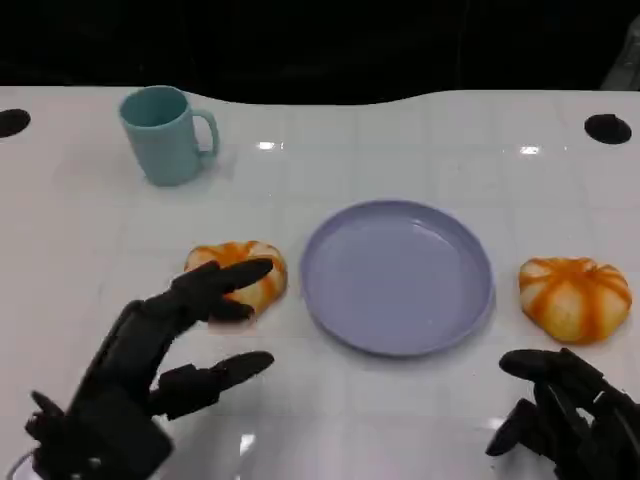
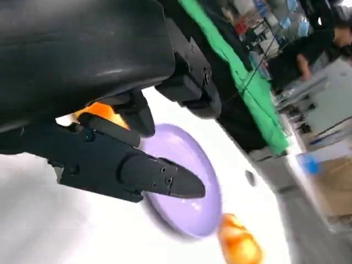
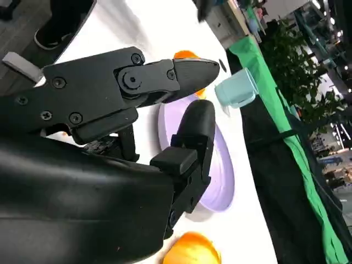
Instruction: Grasp the bread from the table and place it into the plate.
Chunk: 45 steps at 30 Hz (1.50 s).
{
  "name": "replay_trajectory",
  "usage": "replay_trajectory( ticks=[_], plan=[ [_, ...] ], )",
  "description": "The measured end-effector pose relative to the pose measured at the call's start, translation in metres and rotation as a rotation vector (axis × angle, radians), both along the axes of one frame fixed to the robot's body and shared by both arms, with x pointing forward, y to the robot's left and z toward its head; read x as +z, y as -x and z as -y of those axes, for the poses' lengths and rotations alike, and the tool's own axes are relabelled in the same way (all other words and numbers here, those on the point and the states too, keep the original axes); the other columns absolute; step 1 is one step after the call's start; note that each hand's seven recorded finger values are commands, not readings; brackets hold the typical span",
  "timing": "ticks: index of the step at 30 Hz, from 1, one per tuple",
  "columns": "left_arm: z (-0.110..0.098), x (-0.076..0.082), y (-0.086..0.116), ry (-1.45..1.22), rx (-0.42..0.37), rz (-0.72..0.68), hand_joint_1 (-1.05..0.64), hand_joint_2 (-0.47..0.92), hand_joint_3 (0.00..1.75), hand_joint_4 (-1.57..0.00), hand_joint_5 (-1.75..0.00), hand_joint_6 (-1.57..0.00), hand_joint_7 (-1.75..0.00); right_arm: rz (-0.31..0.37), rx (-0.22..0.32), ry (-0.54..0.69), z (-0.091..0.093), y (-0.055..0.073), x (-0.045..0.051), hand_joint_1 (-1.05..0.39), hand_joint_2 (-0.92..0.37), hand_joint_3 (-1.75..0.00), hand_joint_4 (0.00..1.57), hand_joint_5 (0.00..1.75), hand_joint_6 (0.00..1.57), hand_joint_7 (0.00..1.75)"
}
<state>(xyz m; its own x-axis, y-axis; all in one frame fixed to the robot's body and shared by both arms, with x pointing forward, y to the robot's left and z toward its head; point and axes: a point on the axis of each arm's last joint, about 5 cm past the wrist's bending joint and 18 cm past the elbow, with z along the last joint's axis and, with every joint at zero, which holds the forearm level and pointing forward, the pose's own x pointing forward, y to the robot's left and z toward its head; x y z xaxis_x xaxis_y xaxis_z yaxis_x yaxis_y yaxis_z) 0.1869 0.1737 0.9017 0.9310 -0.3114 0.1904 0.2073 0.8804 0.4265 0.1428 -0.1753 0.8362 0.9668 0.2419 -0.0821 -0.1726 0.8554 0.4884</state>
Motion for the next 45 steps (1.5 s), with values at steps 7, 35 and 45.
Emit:
replay_trajectory(
  ticks=[7,35,45],
  plan=[
    [-0.004,0.014,-0.009,-0.322,0.019,0.123,-0.59,0.84,0.00,0.00,-0.38,-0.25,-0.01,0.003,0.001,-0.003,0.000,0.000,0.0000,-0.78,-0.92,-0.19,0.66,1.47,0.72,0.98],
    [0.048,0.010,-0.101,-1.008,-0.053,-0.080,-0.42,0.76,0.00,-0.04,-0.17,-0.18,0.00,0.002,-0.002,-0.018,0.000,0.000,-0.0002,-0.77,-0.92,-0.17,0.66,1.46,0.73,0.95],
    [0.062,-0.010,-0.122,-1.017,-0.065,-0.240,-0.55,0.78,0.02,-0.12,-0.14,-0.23,-0.01,0.002,0.000,-0.022,0.000,0.001,-0.0006,-0.78,-0.92,-0.19,0.67,1.47,0.74,0.96]
  ],
)
